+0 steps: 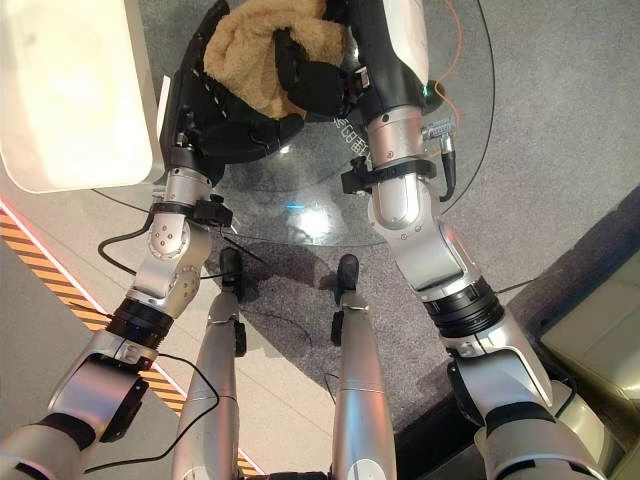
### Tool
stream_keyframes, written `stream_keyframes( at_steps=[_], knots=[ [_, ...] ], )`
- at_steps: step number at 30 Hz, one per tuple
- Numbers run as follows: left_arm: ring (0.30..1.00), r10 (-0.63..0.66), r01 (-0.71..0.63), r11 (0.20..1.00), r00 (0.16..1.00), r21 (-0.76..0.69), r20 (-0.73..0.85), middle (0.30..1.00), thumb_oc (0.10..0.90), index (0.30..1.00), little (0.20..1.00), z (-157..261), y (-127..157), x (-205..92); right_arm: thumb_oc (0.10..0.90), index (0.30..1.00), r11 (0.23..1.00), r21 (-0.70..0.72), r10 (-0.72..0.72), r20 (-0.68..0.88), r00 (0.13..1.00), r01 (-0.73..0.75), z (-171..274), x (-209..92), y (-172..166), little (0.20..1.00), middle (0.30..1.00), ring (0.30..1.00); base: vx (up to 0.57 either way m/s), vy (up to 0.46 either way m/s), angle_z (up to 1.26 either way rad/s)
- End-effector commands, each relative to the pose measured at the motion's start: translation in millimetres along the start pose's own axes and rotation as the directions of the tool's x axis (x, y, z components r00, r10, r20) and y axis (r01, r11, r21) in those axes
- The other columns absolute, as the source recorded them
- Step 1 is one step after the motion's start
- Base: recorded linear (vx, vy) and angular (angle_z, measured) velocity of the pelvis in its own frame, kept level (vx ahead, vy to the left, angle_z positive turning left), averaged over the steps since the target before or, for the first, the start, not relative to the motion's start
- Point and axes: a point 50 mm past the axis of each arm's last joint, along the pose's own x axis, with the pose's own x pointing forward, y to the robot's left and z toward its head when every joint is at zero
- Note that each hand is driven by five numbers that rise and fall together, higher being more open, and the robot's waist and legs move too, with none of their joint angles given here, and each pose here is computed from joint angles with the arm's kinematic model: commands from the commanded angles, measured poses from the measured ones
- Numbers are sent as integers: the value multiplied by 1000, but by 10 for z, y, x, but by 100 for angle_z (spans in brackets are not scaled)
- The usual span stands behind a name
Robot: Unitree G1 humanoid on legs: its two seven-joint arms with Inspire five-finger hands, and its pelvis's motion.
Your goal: Wipe the table with a cloth and put it in the basket.
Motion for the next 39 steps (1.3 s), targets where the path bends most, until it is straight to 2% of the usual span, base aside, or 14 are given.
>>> stream_keyframes(
  at_steps=[1, 15, 32, 33, 34, 35, 36, 39],
  knots=[
    [900, -113, 112, 994, 966, 18, 232, 900, 800, 900, 900, 492, -271, 303, 100, 300, 966, 219, -231, 501, 834, 136, 1175, 241, -453, 200, 300, 300, 0, 0, 0],
    [900, -113, 107, 994, 968, 37, 224, 900, 800, 900, 900, 458, -273, 337, 100, 300, 966, 243, -202, 516, 832, 84, 1227, 243, -403, 200, 300, 300, 0, 0, 0],
    [900, -154, 166, 986, 952, -23, 266, 900, 800, 900, 900, 530, -394, 350, 100, 300, 951, 309, -137, 449, 883, -10, 1118, 234, -258, 200, 300, 300, 0, 0, 0],
    [825, -155, 170, 985, 951, -30, 269, 825, 712, 825, 812, 537, -400, 349, 100, 300, 949, 315, -132, 445, 886, -16, 1103, 226, -254, 200, 300, 300, 0, 0, 0],
    [808, -158, 173, 984, 950, -31, 271, 808, 693, 808, 793, 542, -407, 350, 100, 300, 949, 315, -133, 444, 886, -15, 1100, 224, -252, 200, 300, 300, 0, 0, 0],
    [712, -159, 175, 984, 949, -36, 274, 712, 580, 712, 680, 548, -414, 352, 100, 300, 949, 316, -132, 443, 887, -16, 1100, 224, -248, 200, 300, 300, 0, 0, 0],
    [679, -159, 176, 984, 948, -40, 275, 679, 542, 679, 642, 551, -415, 353, 100, 300, 949, 316, -132, 442, 887, -17, 1097, 223, -247, 200, 300, 300, 0, 0, 0],
    [389, -167, 185, 982, 945, -39, 283, 389, 204, 389, 304, 556, -429, 349, 100, 300, 948, 318, -134, 442, 887, -15, 1083, 216, -247, 200, 300, 300, 0, 0, 0]
  ],
)
